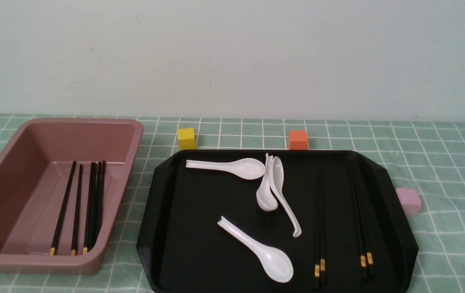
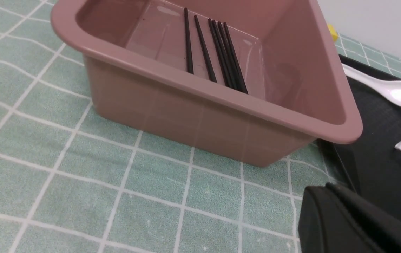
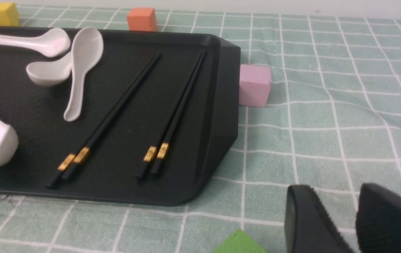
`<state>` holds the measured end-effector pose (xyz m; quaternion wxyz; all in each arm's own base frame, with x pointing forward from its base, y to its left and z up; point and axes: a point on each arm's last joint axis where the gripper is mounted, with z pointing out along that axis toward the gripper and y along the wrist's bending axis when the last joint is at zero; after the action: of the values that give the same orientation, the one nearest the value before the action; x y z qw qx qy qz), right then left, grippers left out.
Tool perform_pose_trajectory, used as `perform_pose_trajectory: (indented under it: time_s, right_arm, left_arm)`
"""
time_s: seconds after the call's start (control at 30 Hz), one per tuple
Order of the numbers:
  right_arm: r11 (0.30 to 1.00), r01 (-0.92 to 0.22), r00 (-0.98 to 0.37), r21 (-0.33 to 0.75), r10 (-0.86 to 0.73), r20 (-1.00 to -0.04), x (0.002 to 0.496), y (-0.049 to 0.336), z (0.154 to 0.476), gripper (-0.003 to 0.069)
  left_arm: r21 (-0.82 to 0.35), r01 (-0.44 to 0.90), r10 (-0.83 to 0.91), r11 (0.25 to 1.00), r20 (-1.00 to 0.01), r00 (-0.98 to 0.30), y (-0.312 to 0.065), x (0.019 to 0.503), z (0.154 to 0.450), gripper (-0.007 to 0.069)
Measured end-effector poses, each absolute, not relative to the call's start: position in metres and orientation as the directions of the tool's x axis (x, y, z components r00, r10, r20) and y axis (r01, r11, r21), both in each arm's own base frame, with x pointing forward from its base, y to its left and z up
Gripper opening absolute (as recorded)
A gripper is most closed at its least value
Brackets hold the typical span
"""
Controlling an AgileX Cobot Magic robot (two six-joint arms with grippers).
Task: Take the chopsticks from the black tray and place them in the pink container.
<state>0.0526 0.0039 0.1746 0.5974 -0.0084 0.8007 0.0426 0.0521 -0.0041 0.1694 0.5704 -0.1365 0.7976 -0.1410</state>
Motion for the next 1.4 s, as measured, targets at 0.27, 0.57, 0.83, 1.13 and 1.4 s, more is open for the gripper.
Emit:
perform_pose_trajectory:
  time_s: [0.27,0.57,0.83,1.13,1.4]
  right_arm:
    - [0.996,-0.064,-0.286,0.058,0.038,-0.957,0.0526,0.0040,0.1746,0.0239]
    - [0.996,-0.064,-0.286,0.058,0.038,-0.957,0.0526,0.0040,0.1746,0.0239]
    - [0.996,-0.064,-0.286,0.058,0.038,-0.957,0.0526,0.0040,0.1746,0.0239]
    - [0.996,-0.064,-0.286,0.058,0.038,-0.957,0.0526,0.0040,0.1746,0.0239]
    - [0.996,-0.064,-0.286,0.058,0.038,-0.957,0.0526,0.0040,0.1746,0.0239]
  left_arm:
    - [-0.379,-0.056,-0.377,0.924,-0.872,-0.312,-0.0041,0.0521,0.1694,0.0015]
    - [-0.379,-0.056,-0.377,0.924,-0.872,-0.312,-0.0041,0.0521,0.1694,0.0022]
    - [-0.379,-0.056,-0.377,0.924,-0.872,-0.312,-0.0041,0.0521,0.1694,0.0029]
    - [-0.379,-0.056,-0.377,0.924,-0.872,-0.312,-0.0041,0.0521,0.1694,0.0040]
    - [-0.379,-0.056,-0.377,0.924,-0.872,-0.312,-0.0041,0.0521,0.1694,0.0041]
